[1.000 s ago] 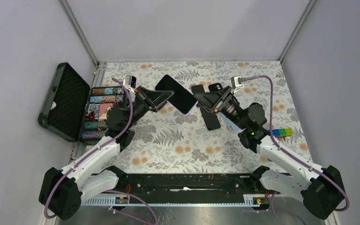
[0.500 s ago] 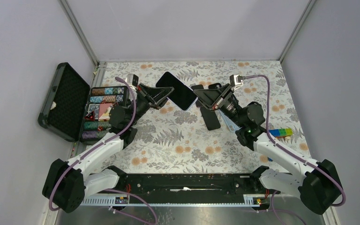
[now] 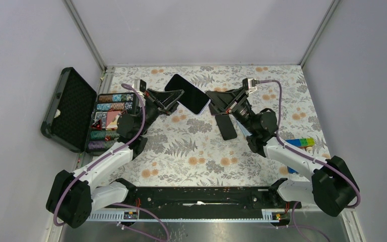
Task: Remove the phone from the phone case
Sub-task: Remove the phone case from the phone.
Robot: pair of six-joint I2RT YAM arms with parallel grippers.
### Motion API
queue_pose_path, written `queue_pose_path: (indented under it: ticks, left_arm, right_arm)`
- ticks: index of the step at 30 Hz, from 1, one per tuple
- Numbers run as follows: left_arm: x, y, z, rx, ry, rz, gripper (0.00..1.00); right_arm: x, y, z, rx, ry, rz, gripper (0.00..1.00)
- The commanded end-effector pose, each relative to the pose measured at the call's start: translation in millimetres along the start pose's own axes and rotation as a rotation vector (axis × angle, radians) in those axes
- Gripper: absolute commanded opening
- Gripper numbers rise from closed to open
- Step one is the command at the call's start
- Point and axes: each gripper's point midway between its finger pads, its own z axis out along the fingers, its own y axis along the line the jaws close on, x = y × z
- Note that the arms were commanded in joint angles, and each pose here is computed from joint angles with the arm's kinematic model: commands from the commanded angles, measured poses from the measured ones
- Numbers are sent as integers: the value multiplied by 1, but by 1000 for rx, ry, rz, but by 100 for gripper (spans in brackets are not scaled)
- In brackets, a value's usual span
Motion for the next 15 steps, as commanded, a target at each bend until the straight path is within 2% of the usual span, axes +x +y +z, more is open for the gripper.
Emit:
queue_pose_path:
  ticks: [1,6,15]
  left_arm:
    - [30,-161,-36,535,114,-47,0]
    - [34,-171,-42,560,123,-37,0]
    - [41,-182,-49,583,159,-38,0]
  right_arm:
    - [14,-86,-11,239,46,34,8]
    - [11,-106,-13,270,37,20,6]
    - [5,-137,-24,342,63,-164,4]
